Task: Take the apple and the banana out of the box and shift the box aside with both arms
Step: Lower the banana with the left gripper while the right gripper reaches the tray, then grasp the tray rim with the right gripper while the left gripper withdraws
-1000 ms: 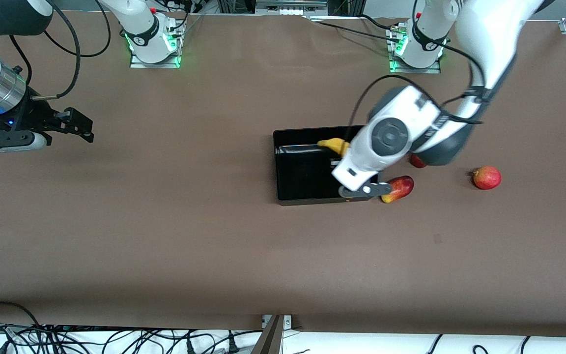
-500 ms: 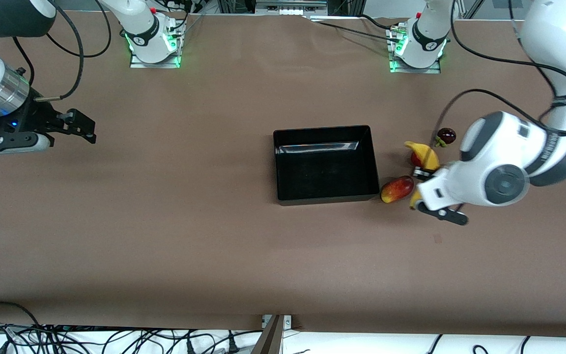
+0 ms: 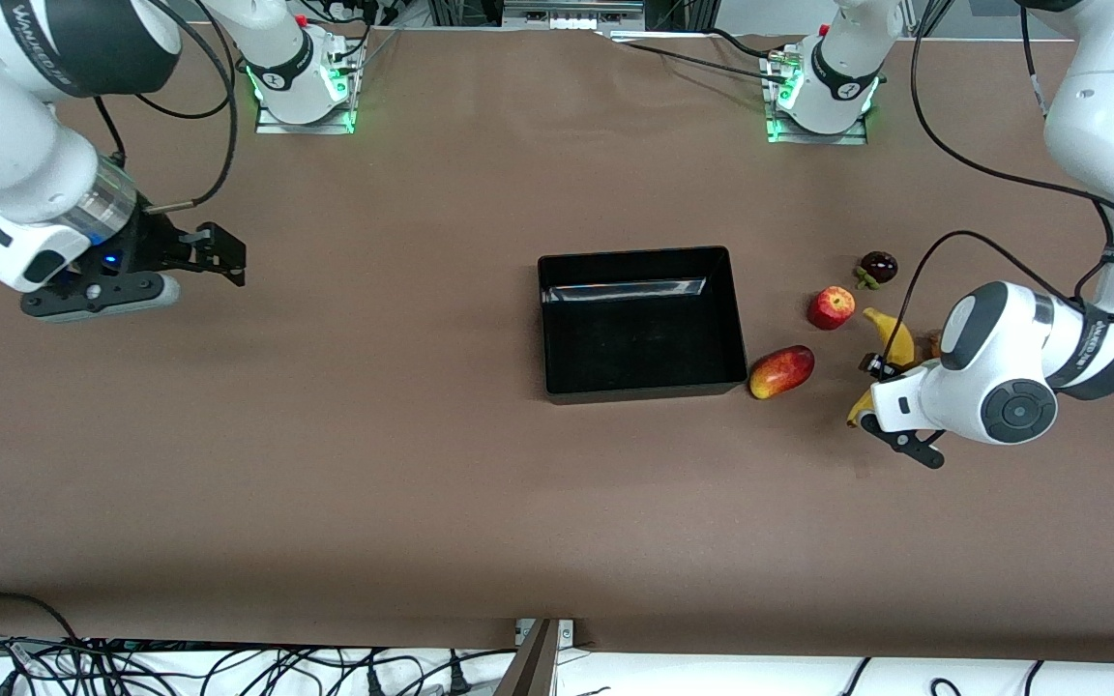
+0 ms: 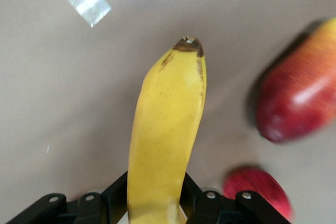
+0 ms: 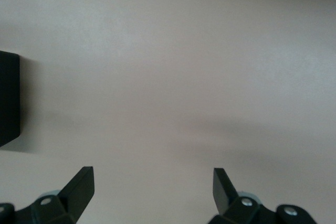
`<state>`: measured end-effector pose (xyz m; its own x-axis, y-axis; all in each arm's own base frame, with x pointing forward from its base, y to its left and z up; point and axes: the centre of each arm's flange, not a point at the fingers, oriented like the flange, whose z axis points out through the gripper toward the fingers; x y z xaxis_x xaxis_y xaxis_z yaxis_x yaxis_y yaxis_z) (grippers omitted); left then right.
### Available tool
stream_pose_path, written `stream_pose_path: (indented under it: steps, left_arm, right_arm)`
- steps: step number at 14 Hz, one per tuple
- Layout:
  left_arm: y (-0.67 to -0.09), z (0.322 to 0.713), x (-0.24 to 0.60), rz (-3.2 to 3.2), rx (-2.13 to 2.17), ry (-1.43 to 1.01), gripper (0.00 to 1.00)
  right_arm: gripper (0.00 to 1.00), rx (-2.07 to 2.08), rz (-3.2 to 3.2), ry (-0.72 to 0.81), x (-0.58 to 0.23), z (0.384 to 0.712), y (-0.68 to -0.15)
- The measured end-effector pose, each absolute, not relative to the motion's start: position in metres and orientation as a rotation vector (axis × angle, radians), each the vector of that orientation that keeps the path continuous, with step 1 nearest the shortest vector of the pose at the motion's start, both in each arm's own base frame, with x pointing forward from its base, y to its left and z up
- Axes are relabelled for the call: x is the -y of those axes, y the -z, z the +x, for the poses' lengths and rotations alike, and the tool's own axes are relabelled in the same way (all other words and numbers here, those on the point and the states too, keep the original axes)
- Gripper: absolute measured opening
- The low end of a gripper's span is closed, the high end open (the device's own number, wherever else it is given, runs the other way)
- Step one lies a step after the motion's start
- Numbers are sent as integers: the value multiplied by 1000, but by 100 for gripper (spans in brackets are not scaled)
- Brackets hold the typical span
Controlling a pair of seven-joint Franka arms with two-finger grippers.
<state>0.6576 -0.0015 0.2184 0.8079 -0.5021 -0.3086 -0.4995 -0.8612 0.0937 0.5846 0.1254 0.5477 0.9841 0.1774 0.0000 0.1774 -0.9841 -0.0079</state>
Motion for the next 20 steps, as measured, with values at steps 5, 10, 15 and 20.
stream_pose_path:
  steps: [5, 10, 15, 20]
  left_arm:
    - [-184, 648, -28, 2967, 843, 452, 62]
    - [-247, 660, -11, 3004, 889, 397, 100]
    - [-409, 655, 39, 3031, 922, 431, 100]
    - [-511, 641, 29, 3082, 821, 394, 100]
  right_arm:
    - [100, 288, -3127, -97, -127, 585, -530]
    - [100, 370, -3127, -185, -195, 573, -499]
    - [100, 210, -3148, -70, -362, 550, -390]
    - [100, 114, -3114, 37, -469, 515, -295]
